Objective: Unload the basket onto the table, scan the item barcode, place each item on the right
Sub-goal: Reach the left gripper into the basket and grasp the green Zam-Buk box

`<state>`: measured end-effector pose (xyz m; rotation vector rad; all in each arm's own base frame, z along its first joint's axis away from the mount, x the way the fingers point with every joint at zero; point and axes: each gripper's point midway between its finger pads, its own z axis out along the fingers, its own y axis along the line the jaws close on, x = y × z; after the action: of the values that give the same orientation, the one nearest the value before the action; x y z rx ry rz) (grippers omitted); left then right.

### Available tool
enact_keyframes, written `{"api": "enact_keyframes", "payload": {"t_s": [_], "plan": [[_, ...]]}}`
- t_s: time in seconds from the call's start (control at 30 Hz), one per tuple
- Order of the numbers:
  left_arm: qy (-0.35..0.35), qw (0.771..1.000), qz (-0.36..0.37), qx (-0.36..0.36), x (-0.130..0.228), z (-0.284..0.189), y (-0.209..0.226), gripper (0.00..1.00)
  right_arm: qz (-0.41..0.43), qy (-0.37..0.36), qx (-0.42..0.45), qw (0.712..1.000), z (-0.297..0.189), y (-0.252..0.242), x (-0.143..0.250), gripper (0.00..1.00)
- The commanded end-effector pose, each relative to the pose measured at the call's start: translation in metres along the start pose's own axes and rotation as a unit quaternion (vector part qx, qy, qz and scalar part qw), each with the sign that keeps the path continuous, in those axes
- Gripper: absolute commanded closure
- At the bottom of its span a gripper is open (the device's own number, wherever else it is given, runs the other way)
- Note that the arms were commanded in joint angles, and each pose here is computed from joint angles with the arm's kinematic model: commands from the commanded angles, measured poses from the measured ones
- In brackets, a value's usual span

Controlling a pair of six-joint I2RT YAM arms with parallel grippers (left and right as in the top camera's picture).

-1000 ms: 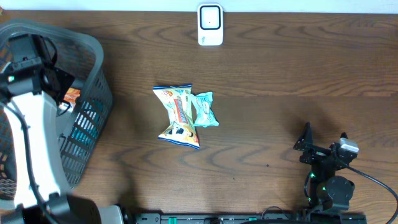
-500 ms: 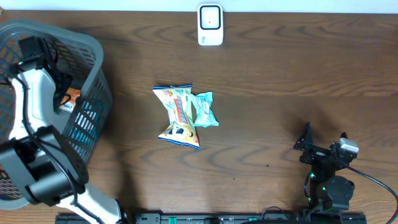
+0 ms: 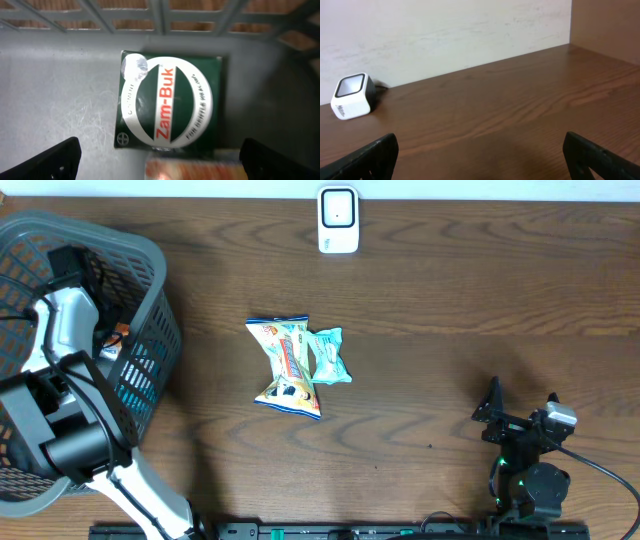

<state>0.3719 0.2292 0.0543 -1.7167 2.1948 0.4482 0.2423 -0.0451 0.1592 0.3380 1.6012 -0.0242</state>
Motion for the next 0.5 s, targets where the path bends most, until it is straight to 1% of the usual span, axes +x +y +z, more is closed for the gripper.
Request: {"api": "enact_keyframes", "payload": {"t_s": [0.0,0.23,0.47], "plan": [[-0.027,0.999,-0.021,-0.020,-0.010,0.004,0.006,0.02,0.002,0.002,-0.001,1.000,0.000,0.001,0.001,0.01],[-0.035,0.999,-0.027,-0.009,-0.013,0.010,-0.001,0.02,0.002,0.002,-0.001,1.000,0.000,0.001,0.001,0.01],[-0.018,0.999,-0.017,-0.031,0.000,0.039,0.000,0.03,0.002,0.002,-0.001,1.000,0.000,0.001,0.001,0.01]]}}
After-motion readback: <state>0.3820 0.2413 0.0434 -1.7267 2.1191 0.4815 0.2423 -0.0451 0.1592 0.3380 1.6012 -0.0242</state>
